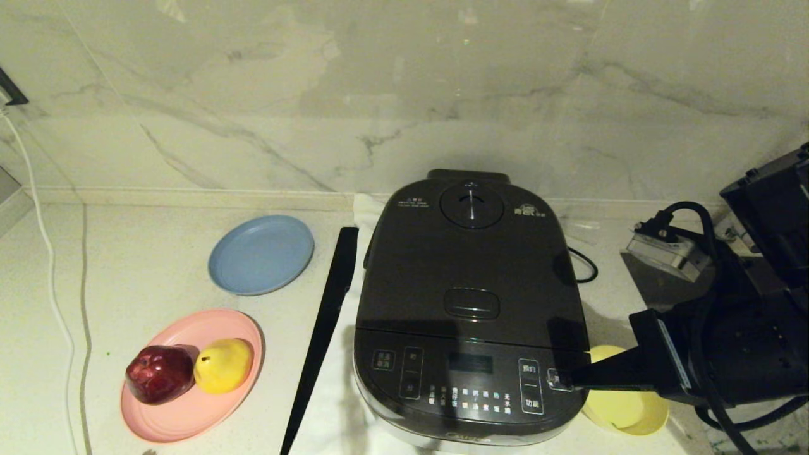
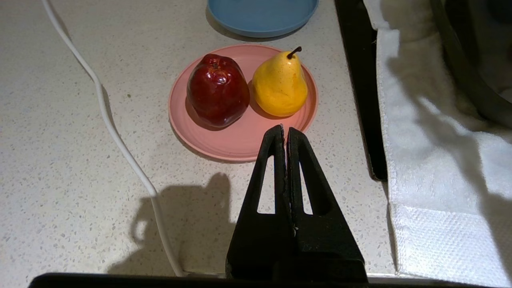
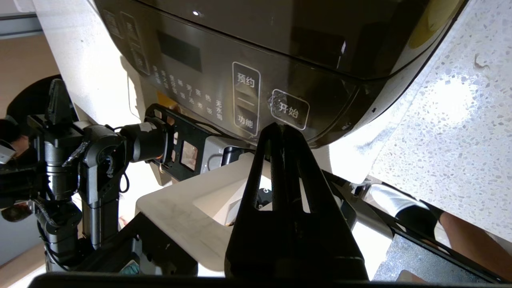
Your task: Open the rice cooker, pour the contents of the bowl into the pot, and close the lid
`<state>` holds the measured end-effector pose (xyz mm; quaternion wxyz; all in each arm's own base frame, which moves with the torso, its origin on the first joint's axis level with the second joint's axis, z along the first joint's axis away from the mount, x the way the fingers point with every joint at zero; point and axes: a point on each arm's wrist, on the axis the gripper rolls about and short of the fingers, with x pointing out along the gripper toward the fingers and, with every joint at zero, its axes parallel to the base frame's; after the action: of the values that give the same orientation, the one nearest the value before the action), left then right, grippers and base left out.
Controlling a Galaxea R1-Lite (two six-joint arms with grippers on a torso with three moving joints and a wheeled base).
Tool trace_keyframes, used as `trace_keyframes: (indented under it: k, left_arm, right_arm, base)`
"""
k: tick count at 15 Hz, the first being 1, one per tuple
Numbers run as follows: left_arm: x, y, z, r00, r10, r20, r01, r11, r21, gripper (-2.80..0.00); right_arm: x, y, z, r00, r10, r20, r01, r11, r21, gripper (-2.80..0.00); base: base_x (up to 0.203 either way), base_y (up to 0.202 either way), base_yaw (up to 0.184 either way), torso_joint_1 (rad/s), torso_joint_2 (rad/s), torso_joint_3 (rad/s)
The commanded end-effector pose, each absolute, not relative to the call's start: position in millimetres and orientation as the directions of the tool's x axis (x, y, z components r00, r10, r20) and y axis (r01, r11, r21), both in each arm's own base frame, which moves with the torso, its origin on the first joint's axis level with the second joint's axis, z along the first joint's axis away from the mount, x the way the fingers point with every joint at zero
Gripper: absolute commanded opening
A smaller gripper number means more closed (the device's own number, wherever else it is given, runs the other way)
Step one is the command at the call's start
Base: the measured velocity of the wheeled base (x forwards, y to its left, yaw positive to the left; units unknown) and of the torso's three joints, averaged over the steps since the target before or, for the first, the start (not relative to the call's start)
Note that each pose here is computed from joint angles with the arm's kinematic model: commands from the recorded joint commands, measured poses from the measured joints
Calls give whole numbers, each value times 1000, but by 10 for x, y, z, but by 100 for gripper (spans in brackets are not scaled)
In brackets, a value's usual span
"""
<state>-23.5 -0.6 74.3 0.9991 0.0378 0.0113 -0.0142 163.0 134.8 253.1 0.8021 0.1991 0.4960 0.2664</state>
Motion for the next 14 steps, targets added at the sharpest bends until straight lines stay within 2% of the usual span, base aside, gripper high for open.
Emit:
trace_keyframes:
  k: [1,14]
  left_arm:
    - [-234,-6,743,999,-28,-25,29,997,76,-280]
    - [-234,-6,743,999,-28,-25,29,997,76,-280]
  right_arm:
    - [1655,1369,2511,360,623,-695,-223,780,584,-280]
    - [1749,1441,2412,352,615,-706,-211,787,580,-280]
  base:
    - [0,0,0,0,0,0]
    - [0,0,0,0,0,0]
